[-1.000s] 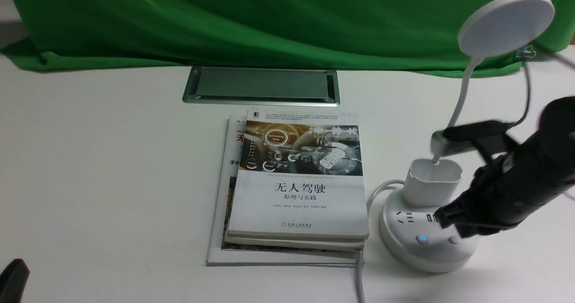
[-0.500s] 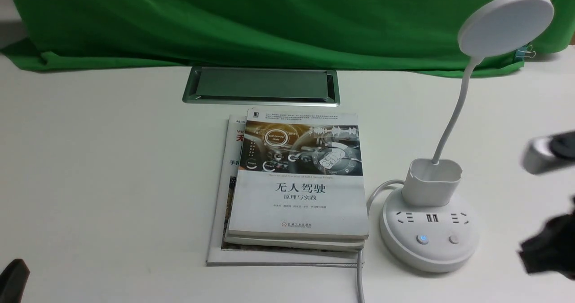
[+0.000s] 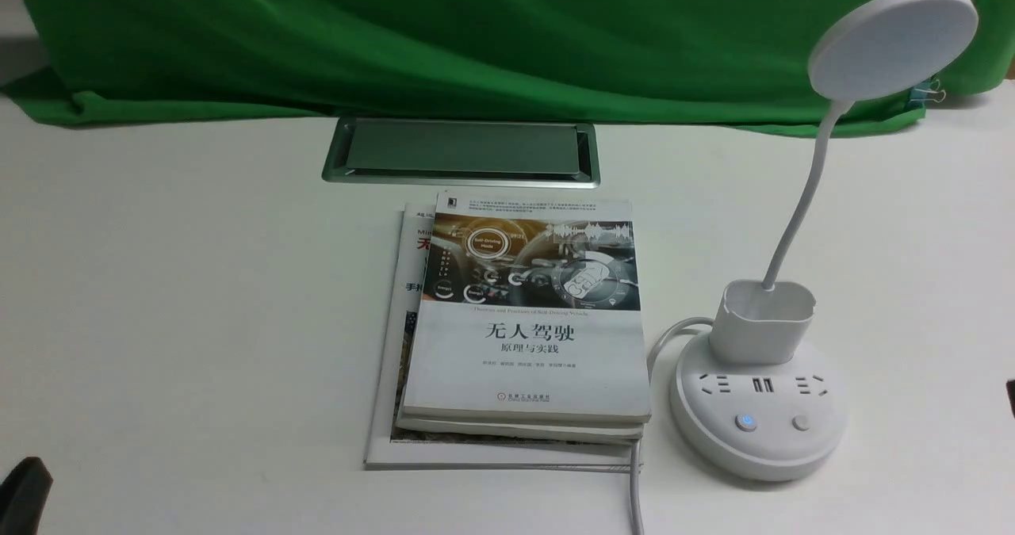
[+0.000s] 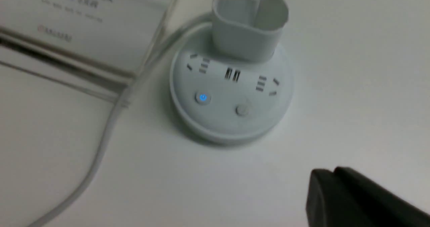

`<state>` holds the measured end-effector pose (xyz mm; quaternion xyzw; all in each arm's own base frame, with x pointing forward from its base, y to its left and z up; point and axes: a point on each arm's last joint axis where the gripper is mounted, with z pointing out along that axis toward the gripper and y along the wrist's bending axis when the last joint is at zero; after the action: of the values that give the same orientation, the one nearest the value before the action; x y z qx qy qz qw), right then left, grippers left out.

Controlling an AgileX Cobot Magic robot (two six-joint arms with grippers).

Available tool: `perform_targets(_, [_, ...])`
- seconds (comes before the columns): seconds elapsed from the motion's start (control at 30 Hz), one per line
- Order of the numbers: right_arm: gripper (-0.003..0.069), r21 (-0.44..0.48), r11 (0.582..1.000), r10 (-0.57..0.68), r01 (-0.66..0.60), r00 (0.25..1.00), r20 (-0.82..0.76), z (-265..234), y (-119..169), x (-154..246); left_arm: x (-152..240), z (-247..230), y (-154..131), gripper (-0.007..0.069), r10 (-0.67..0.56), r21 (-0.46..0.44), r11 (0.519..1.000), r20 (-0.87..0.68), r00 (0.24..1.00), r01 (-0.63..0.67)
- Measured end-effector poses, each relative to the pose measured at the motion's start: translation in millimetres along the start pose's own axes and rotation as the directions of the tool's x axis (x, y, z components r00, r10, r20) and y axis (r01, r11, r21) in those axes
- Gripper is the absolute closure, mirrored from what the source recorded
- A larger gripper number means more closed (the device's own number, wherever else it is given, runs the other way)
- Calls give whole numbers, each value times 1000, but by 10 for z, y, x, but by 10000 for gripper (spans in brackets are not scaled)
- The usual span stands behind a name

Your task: Turn off the desk lamp on the white desktop by hand.

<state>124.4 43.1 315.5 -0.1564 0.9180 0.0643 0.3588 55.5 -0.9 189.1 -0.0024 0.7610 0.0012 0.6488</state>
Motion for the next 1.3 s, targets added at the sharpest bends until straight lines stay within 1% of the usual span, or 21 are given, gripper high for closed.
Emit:
perform_targets(0.07, [628, 3, 1000, 4, -4, 999, 41, -50, -5, 8, 0, 0, 0, 384, 1, 0, 1000, 0, 1000, -1])
perform_targets(0.17, [628, 28, 999, 23, -28, 988, 155, -233, -40, 30, 0, 0, 1, 384, 3, -1, 1000, 0, 1000, -3])
perform_targets(0.2, [628, 32, 999, 26, -32, 986, 164, -245, -46, 31, 0, 0, 1, 384, 3, -1, 1000, 0, 1000, -3])
perform_targets(0.23, [628, 44, 998, 36, -47, 976, 215, -339, -60, 56, 0, 0, 1, 384, 4, -1, 1000, 0, 1000, -4])
perform_targets(0.27, [628, 48, 998, 39, -51, 974, 224, -361, -64, 65, 0, 0, 1, 384, 4, -1, 1000, 0, 1000, -4])
perform_targets(0.37, [628, 93, 994, 29, -61, 949, 314, -469, -97, 165, 0, 0, 1, 384, 4, -1, 1000, 0, 1000, -4])
perform_targets(0.5, [629, 153, 987, -18, -53, 904, 427, -382, -130, 343, 0, 0, 1, 384, 4, -1, 1000, 0, 1000, -4])
perform_targets(0.53, [631, 186, 981, -48, -47, 880, 473, -270, -143, 500, 0, 0, 1, 384, 4, -1, 1000, 0, 1000, -4])
perform_targets(0.57, [631, 208, 977, -73, -38, 863, 500, -222, -150, 564, 0, 0, 1, 384, 4, -1, 1000, 0, 1000, -4])
perform_targets(0.6, [631, 209, 977, -72, -38, 865, 496, -204, -149, 591, 0, 0, 1, 384, 4, -1, 1000, 0, 1000, -4])
perform_targets(0.67, [631, 236, 971, -104, -36, 825, 555, -34, -150, 821, 0, 0, 1, 384, 4, -1, 1000, 0, 1000, -4])
perform_targets(0.9, [631, 244, 969, -117, -40, 796, 594, 356, -135, 1301, 0, 0, 1, 384, 4, -1, 1000, 0, 1000, -4])
perform_targets(1.03, [631, 229, 971, -94, -69, 770, 631, 374, -125, 1385, 0, 0, 1, 384, 4, -1, 1000, 0, 1000, -4])
perform_targets(1.13, [631, 217, 974, -89, -59, 785, 613, 388, -124, 1408, -2, 0, 1, 384, 4, -1, 1000, 3, 1000, -4])
perform_targets(1.17, [631, 227, 972, -85, -65, 800, 594, 407, -125, 1428, -1, 0, 1, 384, 4, -1, 1000, 1, 1000, -4])
perform_targets(1.3, [631, 226, 972, -83, -63, 808, 583, 419, -125, 1440, -3, 0, 1, 384, 4, -1, 1000, 3, 1000, -4])
